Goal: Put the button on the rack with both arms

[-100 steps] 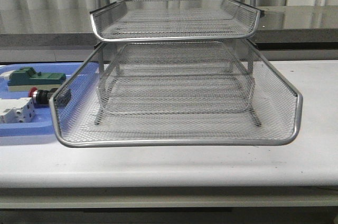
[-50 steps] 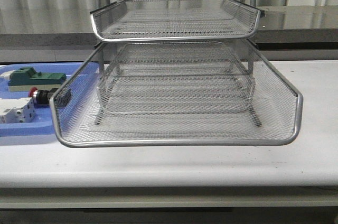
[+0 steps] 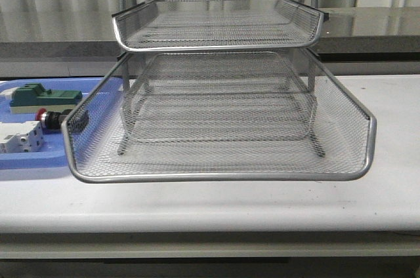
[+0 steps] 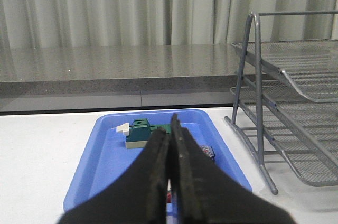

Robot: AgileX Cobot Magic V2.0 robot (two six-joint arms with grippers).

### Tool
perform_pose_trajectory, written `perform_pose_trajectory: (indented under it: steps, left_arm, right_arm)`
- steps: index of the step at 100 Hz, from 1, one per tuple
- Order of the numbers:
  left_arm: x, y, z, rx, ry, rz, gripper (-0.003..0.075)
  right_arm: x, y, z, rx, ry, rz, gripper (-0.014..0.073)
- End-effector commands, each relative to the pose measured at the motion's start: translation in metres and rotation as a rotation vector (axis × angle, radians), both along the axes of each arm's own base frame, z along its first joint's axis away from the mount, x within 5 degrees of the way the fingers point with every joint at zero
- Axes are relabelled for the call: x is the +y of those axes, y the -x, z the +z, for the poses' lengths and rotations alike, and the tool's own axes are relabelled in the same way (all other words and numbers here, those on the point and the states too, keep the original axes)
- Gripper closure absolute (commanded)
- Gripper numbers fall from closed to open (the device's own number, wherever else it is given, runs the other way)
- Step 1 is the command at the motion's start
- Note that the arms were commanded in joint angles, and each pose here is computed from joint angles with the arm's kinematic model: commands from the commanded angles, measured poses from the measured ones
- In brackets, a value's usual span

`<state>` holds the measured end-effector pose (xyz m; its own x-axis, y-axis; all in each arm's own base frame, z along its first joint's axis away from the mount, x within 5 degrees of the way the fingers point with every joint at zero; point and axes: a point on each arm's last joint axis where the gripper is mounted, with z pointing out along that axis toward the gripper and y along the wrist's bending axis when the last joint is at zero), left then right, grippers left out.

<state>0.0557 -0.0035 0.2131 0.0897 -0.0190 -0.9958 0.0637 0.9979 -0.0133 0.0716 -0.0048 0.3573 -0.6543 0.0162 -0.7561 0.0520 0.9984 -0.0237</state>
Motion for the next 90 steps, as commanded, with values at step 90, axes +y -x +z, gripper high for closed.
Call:
perform_pose_trajectory:
  steps: [90]
  left_arm:
    - [0.000, -0.004, 0.066, 0.078, 0.154, -0.009, 0.0740]
  right_arm:
    - [-0.001, -0.003, 0.010, -0.070, 0.014, -0.005, 0.0666]
